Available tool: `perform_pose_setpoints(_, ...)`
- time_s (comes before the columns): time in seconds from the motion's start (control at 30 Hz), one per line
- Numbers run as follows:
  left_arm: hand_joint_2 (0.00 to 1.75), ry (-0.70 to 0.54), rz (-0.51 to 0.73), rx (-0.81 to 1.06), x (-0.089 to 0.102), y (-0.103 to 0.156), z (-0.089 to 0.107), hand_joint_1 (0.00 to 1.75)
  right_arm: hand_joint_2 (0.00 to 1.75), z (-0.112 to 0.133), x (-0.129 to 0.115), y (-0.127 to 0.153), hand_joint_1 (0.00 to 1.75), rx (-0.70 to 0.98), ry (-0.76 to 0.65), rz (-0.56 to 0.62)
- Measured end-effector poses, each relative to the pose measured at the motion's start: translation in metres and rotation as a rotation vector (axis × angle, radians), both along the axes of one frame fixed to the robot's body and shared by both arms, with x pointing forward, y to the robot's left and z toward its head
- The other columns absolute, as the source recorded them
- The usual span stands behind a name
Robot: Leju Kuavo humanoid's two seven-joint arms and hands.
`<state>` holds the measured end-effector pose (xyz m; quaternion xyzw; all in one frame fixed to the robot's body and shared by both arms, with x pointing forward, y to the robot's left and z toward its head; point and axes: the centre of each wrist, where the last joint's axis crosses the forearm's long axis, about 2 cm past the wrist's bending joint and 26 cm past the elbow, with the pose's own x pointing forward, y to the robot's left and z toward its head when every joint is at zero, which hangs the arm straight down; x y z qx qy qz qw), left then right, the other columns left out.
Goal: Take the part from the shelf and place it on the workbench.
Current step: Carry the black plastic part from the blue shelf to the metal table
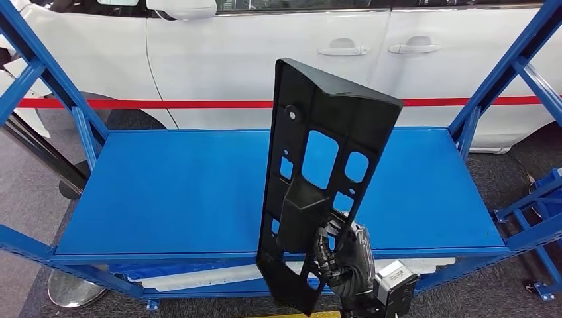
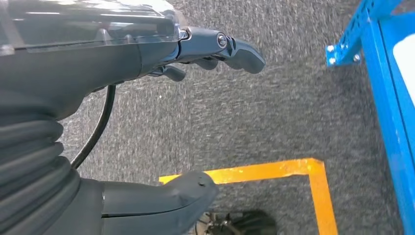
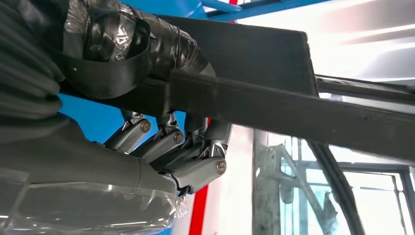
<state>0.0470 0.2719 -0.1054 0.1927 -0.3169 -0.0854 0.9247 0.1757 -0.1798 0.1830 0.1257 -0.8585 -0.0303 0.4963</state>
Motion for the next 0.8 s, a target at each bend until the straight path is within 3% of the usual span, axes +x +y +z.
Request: perform_pose_setpoints(0.8, 1.75, 0.021, -0.031, -0.003, 0.003, 0.011, 0.000, 0.00, 1.75, 0.011, -0.015, -0.009, 1.75, 0.018, -0.079, 0.006)
